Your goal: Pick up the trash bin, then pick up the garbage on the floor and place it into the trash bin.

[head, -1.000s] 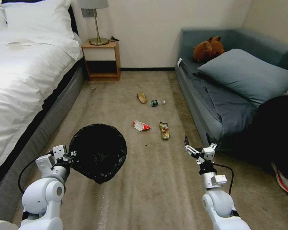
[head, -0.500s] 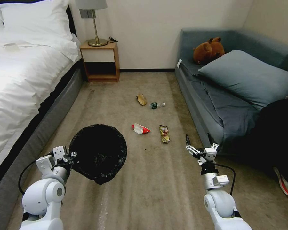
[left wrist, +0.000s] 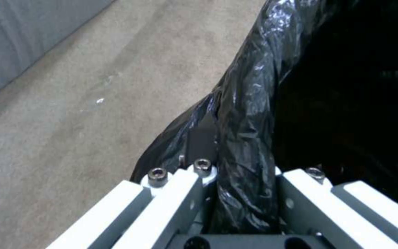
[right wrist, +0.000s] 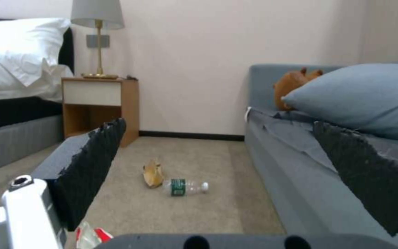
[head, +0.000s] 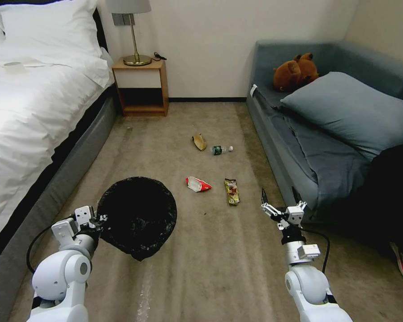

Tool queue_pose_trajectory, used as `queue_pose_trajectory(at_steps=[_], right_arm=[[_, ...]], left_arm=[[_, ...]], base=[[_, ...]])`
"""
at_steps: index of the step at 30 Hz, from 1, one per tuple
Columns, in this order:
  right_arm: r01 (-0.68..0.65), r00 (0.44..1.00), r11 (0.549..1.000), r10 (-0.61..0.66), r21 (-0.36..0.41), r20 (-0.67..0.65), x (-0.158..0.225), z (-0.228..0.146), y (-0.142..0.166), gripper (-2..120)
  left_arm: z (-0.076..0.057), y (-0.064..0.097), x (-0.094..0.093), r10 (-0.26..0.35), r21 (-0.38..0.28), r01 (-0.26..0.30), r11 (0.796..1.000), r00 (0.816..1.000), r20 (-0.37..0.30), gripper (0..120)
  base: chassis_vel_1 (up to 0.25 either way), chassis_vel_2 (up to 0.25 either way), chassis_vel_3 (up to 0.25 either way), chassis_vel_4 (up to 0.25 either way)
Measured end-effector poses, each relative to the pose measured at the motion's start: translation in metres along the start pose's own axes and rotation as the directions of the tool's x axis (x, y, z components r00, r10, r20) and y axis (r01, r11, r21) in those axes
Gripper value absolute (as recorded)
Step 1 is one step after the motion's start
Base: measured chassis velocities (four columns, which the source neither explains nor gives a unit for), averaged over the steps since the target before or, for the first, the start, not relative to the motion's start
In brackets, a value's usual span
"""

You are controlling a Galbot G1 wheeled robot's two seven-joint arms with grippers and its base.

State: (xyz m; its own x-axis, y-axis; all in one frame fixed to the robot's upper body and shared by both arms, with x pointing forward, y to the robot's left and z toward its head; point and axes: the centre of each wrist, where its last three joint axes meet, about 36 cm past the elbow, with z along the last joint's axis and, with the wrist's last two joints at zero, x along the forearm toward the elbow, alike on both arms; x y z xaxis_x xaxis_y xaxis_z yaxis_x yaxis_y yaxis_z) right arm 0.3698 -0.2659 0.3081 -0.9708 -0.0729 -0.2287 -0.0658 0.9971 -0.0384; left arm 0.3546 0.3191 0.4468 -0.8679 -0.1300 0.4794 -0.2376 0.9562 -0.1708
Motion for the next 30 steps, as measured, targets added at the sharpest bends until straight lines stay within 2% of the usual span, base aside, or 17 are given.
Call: queue_pose_trajectory(at_steps=[30], right_arm=[[-0.002,1.000,1.000,0.002,0.007,-0.003,0.0011,0.0070,-0.0037,100]], left_arm=[[0.0062,0.0002,-0.0027,0.004,-0.008,-0.004,1.000,1.000,-0.001,1]], base=[[-0.094,0.086,0.088,-0.090]])
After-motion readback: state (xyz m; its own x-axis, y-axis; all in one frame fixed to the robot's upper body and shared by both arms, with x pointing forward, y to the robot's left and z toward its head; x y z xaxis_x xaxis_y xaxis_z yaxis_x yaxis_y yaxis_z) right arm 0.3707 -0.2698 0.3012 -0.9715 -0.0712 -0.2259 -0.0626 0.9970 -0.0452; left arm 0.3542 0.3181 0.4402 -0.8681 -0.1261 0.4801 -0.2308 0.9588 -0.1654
